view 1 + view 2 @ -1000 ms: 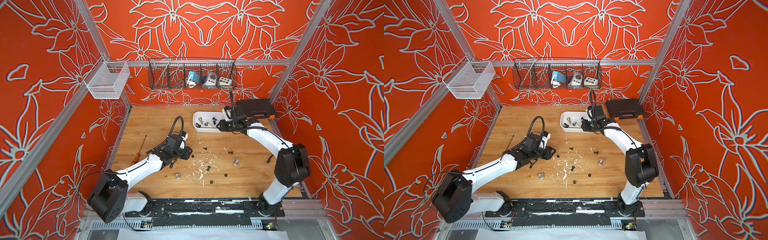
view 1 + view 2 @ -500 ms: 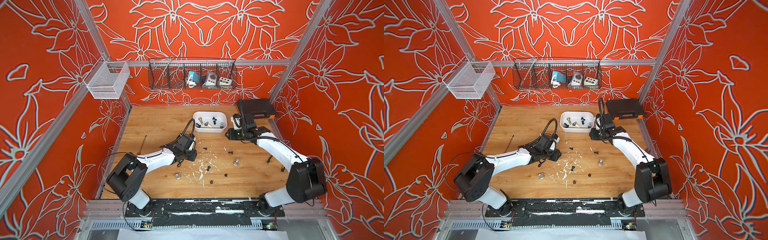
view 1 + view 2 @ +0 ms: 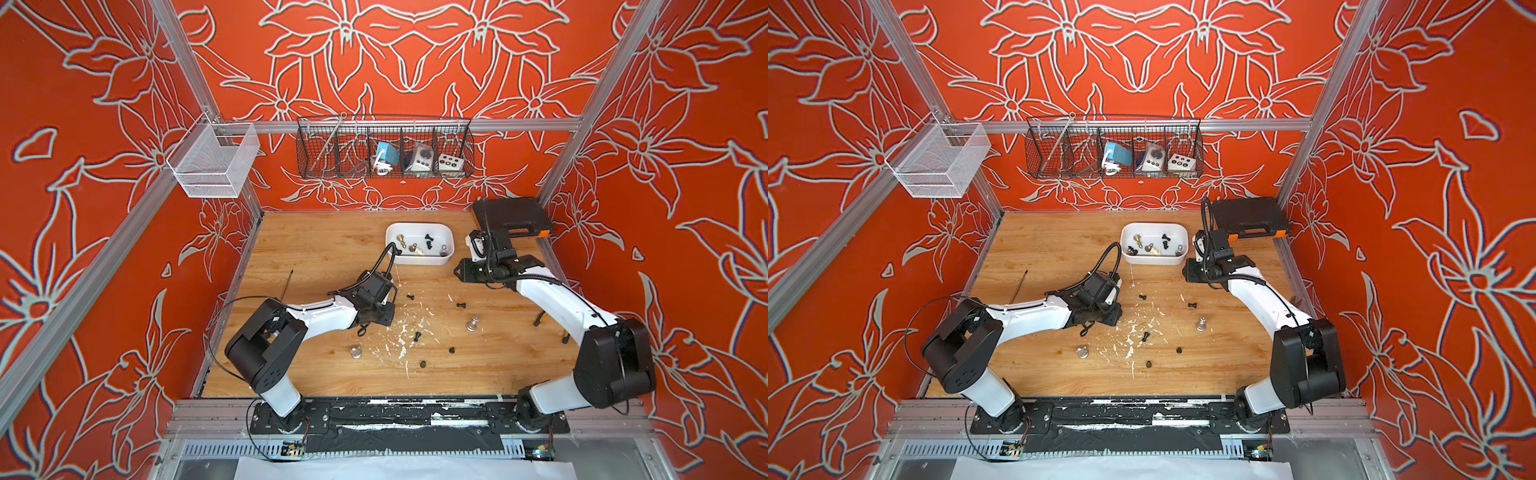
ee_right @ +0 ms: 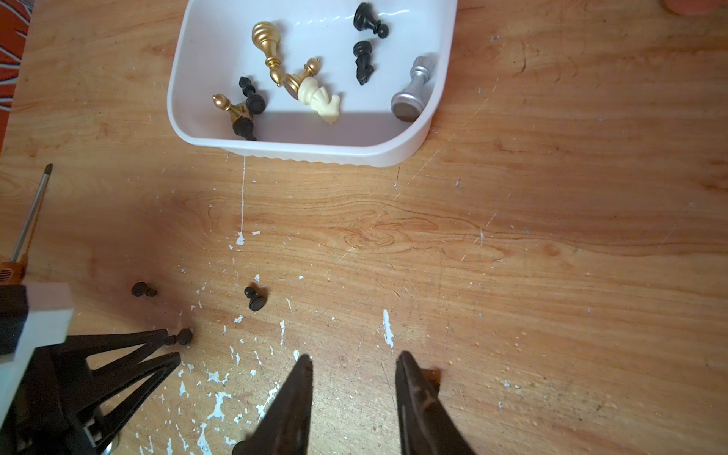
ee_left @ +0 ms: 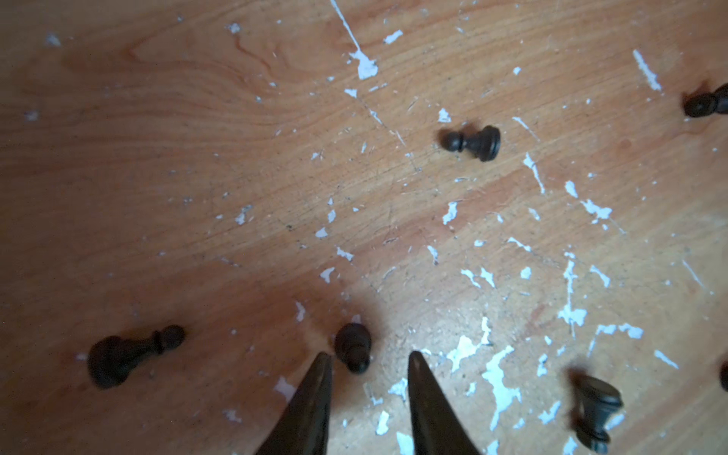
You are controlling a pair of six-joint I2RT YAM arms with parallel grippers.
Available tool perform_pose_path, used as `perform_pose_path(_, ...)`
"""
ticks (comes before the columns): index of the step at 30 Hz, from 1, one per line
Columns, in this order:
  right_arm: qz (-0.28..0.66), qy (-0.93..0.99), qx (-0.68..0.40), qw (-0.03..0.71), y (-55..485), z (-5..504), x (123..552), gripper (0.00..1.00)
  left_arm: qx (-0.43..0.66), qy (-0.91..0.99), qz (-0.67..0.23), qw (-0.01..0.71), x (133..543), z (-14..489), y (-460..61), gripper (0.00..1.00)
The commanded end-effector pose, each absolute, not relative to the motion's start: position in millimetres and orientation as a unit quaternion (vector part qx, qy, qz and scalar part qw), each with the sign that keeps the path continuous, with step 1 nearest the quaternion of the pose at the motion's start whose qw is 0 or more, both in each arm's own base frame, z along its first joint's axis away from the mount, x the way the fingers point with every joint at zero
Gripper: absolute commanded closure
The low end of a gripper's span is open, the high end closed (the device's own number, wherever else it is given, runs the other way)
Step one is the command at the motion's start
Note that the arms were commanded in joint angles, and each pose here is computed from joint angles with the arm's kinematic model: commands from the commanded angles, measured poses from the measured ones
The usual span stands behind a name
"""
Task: Put the chess pieces into the storage box
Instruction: Pick up the chess piece at the center of the board.
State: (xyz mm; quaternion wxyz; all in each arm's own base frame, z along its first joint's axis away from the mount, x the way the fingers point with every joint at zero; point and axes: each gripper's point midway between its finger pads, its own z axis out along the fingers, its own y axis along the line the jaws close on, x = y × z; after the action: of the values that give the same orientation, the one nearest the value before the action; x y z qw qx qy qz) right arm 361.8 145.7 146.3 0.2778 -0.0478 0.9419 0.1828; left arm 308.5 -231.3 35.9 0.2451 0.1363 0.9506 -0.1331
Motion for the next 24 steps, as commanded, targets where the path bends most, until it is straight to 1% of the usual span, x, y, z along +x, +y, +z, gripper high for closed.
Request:
perform_pose_path(1, 0.174, 0.943, -0.047, 0.28, 139.3, 148.6, 358.1, 0.62, 0.14, 0.95, -0.12, 0.252, 314.5, 33.6, -232.7, 0.67)
perform_pose_path(24, 0.167, 0.944, -0.045, 0.28, 136.2, 151.1, 357.3, 0.62, 0.151, 0.949, -0.112, 0.252, 321.8, 25.0, -236.3, 0.82)
